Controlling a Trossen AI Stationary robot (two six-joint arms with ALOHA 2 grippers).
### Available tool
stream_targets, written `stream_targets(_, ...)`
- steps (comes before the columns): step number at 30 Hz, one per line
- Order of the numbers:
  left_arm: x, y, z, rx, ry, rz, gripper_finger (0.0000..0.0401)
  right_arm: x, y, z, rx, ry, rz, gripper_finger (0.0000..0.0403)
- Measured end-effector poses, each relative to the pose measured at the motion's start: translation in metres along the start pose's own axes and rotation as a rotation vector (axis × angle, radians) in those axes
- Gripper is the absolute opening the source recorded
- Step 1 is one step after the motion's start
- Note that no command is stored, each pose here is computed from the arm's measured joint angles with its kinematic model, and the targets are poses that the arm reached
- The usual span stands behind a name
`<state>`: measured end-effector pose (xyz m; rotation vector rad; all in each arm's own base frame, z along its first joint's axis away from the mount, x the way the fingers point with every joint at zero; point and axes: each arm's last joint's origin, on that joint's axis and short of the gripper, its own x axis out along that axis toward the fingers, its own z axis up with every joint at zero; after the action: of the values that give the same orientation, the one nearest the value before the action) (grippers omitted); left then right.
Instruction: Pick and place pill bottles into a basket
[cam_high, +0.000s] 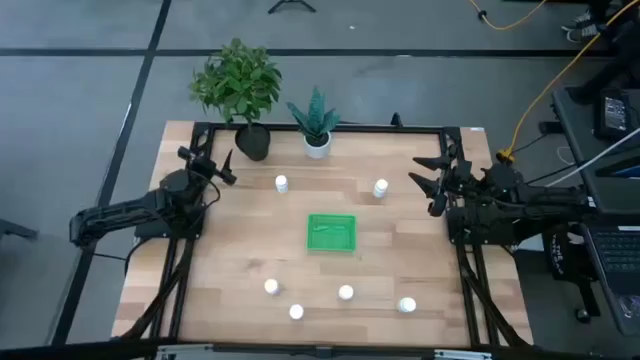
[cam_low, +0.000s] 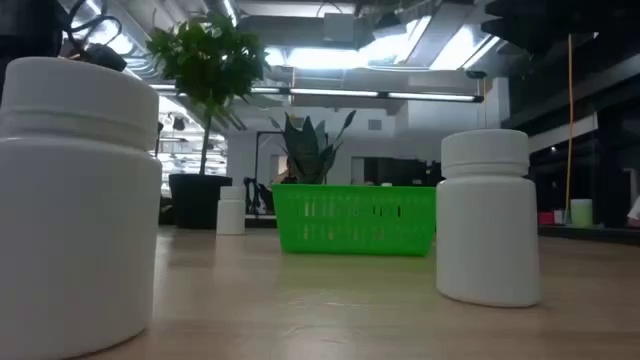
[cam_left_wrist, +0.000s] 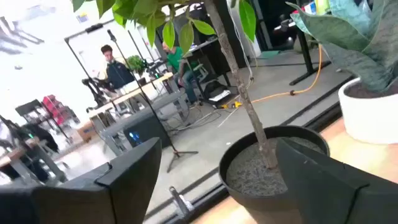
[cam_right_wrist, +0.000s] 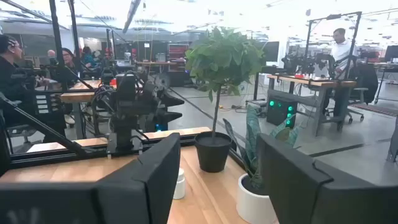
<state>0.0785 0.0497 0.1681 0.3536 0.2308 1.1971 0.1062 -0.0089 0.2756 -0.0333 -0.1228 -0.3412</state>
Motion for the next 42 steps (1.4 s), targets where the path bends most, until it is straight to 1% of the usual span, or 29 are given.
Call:
stream_targets(3,0.0,0.0,0.0,0.015,-0.002,0.0,0.0313,0.0,0.0,0.0,0.0,0.0,0.0,0.0212)
stream_targets(4,0.0,0.0,0.0,0.003,-0.003,-0.003,0.0313,0.0,0.0,0.0,0.0,0.0,0.0,0.0212)
stream_targets(6,0.0,0.0,0.001,-0.059,-0.012,-0.018,0.0313,0.0,0.0,0.0,0.0,0.0,0.0,0.0212)
stream_targets(9,0.0,0.001,0.003,-0.214,-0.032,-0.017,0.0313,0.0,0.0,0.0,-0.001,0.0,0.0,0.0212)
stream_targets(10,0.0,0.001,0.004,-0.276,-0.039,-0.028,0.0313,0.0,0.0,0.001,-0.018,-0.006,-0.001,0.0212)
stream_targets(12,0.0,0.0,0.006,-0.39,-0.057,-0.061,0.0313,0.0,0.0,0.005,-0.104,-0.046,-0.006,0.0212)
stream_targets(15,0.0,-0.001,0.007,-0.504,-0.075,-0.137,0.0313,0.0,-0.001,0.008,-0.186,-0.075,-0.012,0.0212)
stream_targets(17,-0.001,-0.002,0.009,-0.584,-0.09,-0.183,0.0313,0.0,-0.001,0.007,-0.185,-0.069,-0.012,0.0212)
stream_targets(19,-0.001,-0.001,0.013,-0.694,-0.116,-0.235,0.0313,0.0,-0.001,0.007,-0.186,-0.071,-0.012,0.0212)
stream_targets(22,-0.002,-0.001,0.018,-0.814,-0.157,-0.32,0.0313,0.0,-0.001,0.008,-0.183,-0.082,-0.014,0.0212)
stream_targets(25,-0.004,0.002,0.024,-0.962,-0.201,-0.382,0.0313,0.0,-0.001,0.008,-0.176,-0.083,-0.014,0.0212)
stream_targets(27,-0.005,0.004,0.028,-1.062,-0.226,-0.413,0.0313,0.0,-0.001,0.008,-0.144,-0.083,-0.012,0.0212)
stream_targets(30,-0.005,0.006,0.031,-1.159,-0.24,-0.43,0.0313,0.0,-0.001,0.009,-0.08,-0.086,-0.011,0.0212)
stream_targets(32,-0.005,0.006,0.031,-1.185,-0.236,-0.435,0.0313,0.001,-0.001,0.01,-0.064,-0.098,-0.015,0.0212)
stream_targets(37,-0.005,0.005,0.03,-1.18,-0.231,-0.436,0.0313,0.001,-0.002,0.013,-0.032,-0.127,-0.033,0.0212)
stream_targets(39,-0.005,0.005,0.03,-1.16,-0.234,-0.42,0.0313,0.002,-0.003,0.014,-0.016,-0.131,-0.09,0.0212)
stream_targets(42,-0.005,0.007,0.029,-1.154,-0.235,-0.359,0.0313,0.003,-0.006,0.013,0.06,-0.119,-0.19,0.0212)
